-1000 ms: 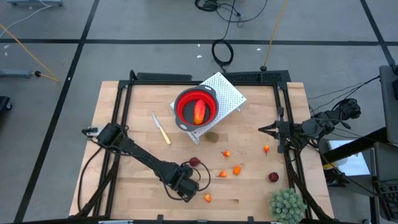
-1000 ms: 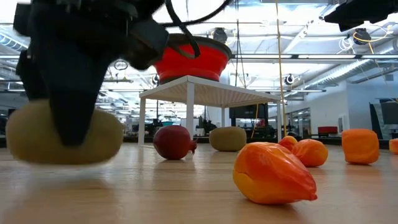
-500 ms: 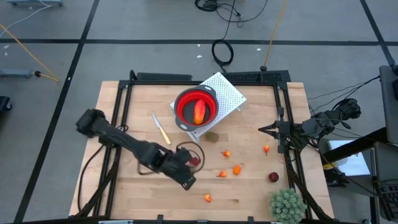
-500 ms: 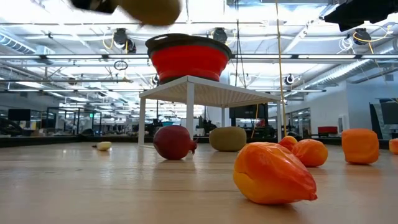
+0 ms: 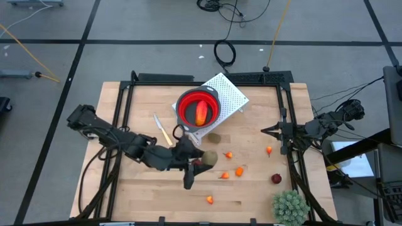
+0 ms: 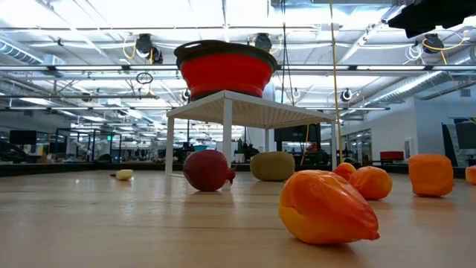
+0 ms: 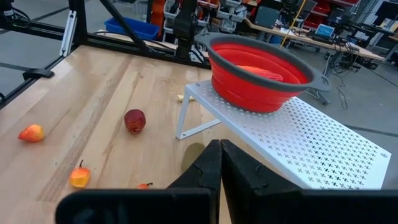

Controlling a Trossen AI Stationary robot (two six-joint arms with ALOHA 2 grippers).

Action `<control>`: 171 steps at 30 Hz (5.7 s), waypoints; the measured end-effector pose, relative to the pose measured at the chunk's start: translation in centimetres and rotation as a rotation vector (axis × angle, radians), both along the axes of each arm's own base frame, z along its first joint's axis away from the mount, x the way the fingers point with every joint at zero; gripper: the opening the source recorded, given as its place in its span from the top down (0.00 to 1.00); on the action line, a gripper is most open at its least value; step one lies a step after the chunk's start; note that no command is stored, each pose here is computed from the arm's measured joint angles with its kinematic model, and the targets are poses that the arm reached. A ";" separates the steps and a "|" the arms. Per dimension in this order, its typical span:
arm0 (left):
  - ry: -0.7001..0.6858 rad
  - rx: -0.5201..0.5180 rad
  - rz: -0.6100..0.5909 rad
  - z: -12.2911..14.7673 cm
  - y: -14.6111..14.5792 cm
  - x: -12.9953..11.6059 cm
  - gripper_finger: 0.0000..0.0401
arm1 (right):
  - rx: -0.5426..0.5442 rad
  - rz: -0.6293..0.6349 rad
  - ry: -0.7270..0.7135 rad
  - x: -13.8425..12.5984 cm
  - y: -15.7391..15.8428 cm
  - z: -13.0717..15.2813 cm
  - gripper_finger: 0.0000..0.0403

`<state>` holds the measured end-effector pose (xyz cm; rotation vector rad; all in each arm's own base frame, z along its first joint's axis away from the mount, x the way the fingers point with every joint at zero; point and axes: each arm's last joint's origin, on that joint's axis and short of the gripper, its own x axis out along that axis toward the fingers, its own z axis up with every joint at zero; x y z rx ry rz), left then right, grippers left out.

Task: Pick & Place Fruit
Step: Put the kiwi into the red strainer bowl on the shelf

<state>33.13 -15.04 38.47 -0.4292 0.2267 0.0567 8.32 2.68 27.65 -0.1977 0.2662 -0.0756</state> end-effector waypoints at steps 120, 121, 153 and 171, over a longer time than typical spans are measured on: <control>0.447 -0.249 0.646 0.6 23.2 -1.2 0.47 | -0.034 -0.003 0.051 -0.2 -0.1 -0.5 0.99; 0.464 -0.248 0.650 0.5 23.3 -1.4 0.47 | -0.034 -0.003 0.051 -0.2 -0.1 -0.5 0.99; 0.649 -0.347 0.587 -2.9 23.2 0.4 0.47 | 0.107 0.195 0.028 0.9 1.1 -2.5 0.99; 0.699 -0.491 0.643 -3.5 22.8 0.1 0.47 | 0.159 0.191 -0.103 1.5 1.4 -7.3 0.99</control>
